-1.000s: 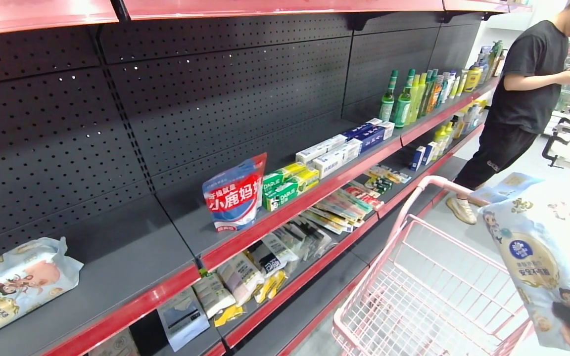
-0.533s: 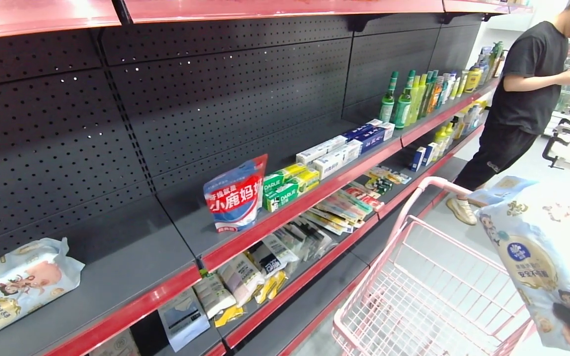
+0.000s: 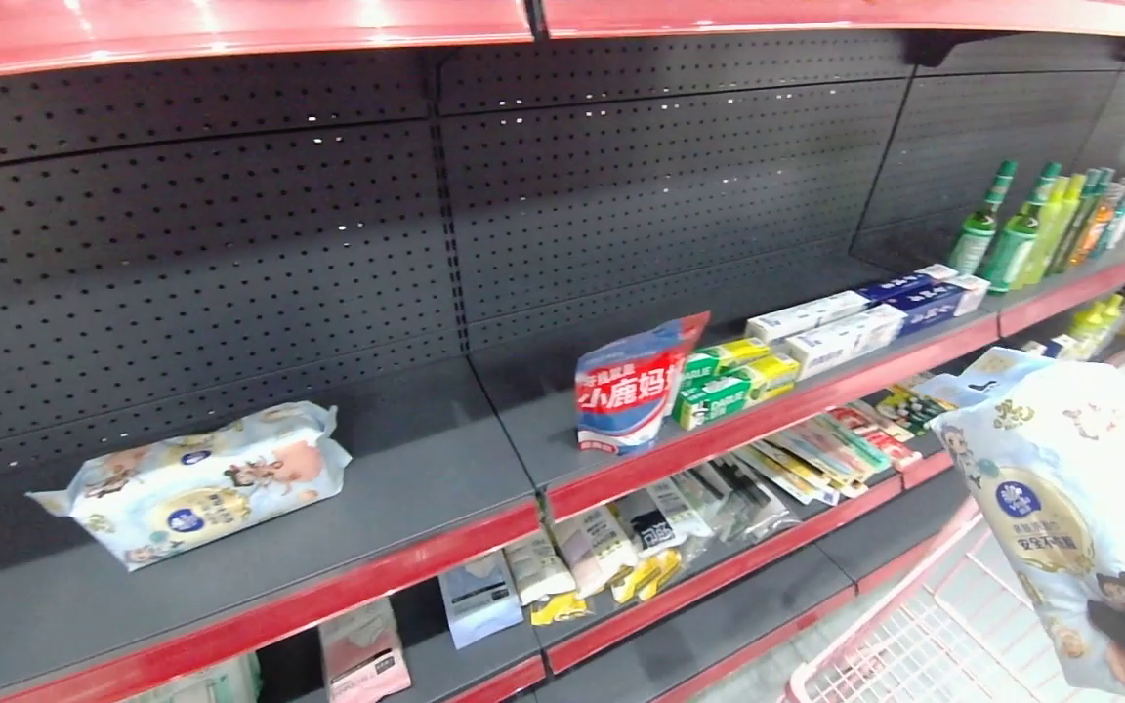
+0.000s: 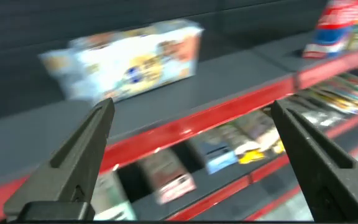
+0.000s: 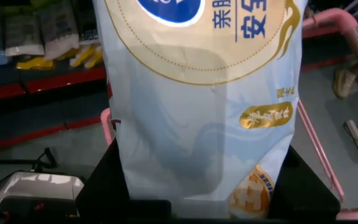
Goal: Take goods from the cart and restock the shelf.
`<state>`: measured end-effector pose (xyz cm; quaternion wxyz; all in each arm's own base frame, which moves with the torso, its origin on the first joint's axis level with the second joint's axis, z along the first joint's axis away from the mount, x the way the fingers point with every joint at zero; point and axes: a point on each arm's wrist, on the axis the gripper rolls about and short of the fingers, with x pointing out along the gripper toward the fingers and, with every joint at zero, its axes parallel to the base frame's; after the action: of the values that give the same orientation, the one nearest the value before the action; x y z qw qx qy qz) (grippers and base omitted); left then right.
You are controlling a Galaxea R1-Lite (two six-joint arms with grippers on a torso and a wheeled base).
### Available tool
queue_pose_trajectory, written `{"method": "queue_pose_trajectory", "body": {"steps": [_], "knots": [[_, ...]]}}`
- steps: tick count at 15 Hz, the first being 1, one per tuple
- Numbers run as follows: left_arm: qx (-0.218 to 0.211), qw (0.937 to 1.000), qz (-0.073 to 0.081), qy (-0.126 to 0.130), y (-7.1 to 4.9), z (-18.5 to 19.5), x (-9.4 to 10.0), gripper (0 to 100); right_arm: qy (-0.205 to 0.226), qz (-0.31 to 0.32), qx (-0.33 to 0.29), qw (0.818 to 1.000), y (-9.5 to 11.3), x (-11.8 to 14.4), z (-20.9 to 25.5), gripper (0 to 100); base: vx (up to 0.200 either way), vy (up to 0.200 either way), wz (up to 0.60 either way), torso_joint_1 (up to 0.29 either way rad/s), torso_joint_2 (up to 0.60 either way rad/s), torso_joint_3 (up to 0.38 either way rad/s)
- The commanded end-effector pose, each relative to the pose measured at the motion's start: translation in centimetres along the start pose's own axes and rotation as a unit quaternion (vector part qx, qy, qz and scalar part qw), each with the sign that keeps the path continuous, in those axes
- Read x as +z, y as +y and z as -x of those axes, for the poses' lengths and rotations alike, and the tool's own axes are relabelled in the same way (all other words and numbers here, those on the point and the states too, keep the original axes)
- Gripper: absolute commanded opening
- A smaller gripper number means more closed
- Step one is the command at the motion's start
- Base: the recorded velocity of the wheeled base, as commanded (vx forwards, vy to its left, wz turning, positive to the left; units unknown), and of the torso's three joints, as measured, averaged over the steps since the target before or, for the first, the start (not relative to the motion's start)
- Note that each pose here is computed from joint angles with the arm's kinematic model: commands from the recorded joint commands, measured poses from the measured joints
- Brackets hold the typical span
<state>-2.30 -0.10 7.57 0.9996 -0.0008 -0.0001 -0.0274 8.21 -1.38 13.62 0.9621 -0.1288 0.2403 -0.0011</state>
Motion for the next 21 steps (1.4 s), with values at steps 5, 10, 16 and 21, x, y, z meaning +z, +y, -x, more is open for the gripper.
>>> {"method": "queue_pose_trajectory", "body": {"steps": [5, 10, 16, 21], "knots": [[0.000, 1.0000, 0.000, 0.001, 0.0, 0.0, 0.0, 100, -0.005, 0.005, 0.000, 1.000, 0.4, -0.9, 0.5, 0, 0.000, 0.000, 0.60, 0.000, 0.00, 0.000], [0.000, 1.0000, -0.001, 0.000, 0.0, 0.0, 0.0, 100, -0.055, 0.010, -0.022, 0.998, 1.0, -2.1, 2.5, 0, 0.000, 0.000, 0.24, 0.001, 0.00, 0.001], [0.000, 1.0000, -0.001, 0.000, 0.0, 0.0, 0.0, 100, -0.149, 0.005, -0.065, 0.987, 3.2, -6.4, 7.2, 0, 0.000, 0.000, 0.00, 0.000, 0.00, 0.000], [-0.004, 0.9998, -0.007, 0.019, 0.0, -0.3, 0.1, 100, -0.153, -0.010, -0.061, 0.986, 3.7, -7.4, 8.3, 0, 0.000, 0.000, 0.00, 0.000, 0.00, 0.000]]}}
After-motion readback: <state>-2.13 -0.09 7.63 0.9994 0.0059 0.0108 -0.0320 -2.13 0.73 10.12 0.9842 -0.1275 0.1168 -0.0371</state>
